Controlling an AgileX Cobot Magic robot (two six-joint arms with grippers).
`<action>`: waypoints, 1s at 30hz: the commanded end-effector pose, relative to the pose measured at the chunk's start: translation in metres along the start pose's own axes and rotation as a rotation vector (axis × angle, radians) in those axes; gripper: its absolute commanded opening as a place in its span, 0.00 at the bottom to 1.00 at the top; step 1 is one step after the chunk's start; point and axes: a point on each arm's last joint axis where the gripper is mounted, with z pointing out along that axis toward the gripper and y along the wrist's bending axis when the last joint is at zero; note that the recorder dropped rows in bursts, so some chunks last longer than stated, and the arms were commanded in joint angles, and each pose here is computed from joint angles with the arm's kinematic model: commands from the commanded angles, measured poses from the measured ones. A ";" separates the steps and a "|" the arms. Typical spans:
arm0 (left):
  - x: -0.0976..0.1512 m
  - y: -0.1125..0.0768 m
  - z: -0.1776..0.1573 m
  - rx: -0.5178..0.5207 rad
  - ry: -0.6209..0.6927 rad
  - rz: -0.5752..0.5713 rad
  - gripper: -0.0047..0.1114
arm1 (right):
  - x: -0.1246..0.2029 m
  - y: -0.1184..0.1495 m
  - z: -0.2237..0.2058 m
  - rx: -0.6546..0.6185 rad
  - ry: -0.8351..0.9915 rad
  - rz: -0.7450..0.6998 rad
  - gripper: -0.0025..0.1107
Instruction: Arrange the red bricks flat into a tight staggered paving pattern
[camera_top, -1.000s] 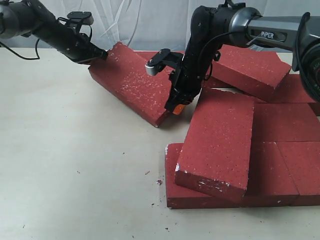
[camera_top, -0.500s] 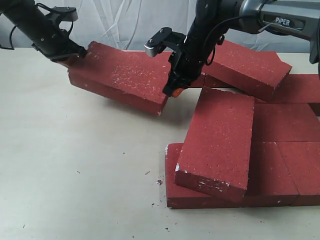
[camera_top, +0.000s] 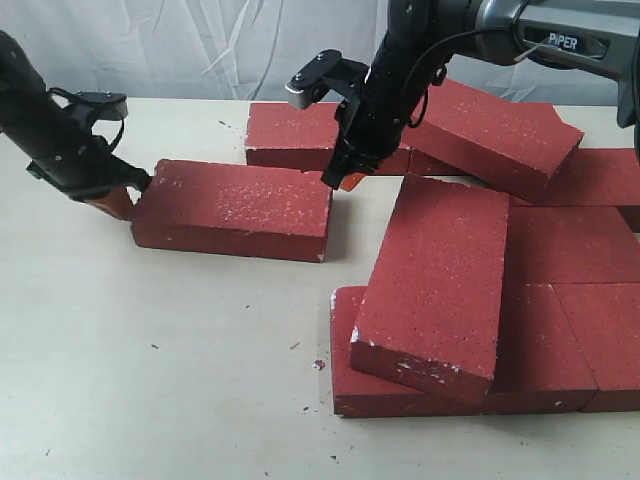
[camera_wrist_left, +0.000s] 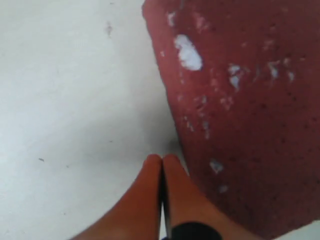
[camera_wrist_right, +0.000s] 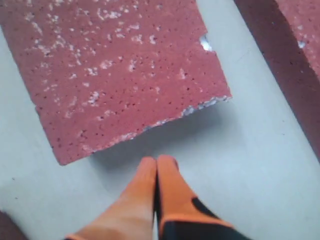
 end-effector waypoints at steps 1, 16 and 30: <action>0.005 0.012 -0.018 -0.017 -0.094 -0.105 0.04 | 0.007 -0.011 -0.021 0.136 0.054 0.098 0.01; 0.063 0.027 -0.043 -0.114 -0.416 -0.141 0.04 | 0.026 0.073 0.003 -0.271 -0.242 0.033 0.01; 0.059 0.039 -0.016 -0.093 -0.390 -0.213 0.04 | 0.009 0.082 0.022 -0.175 -0.241 -0.037 0.01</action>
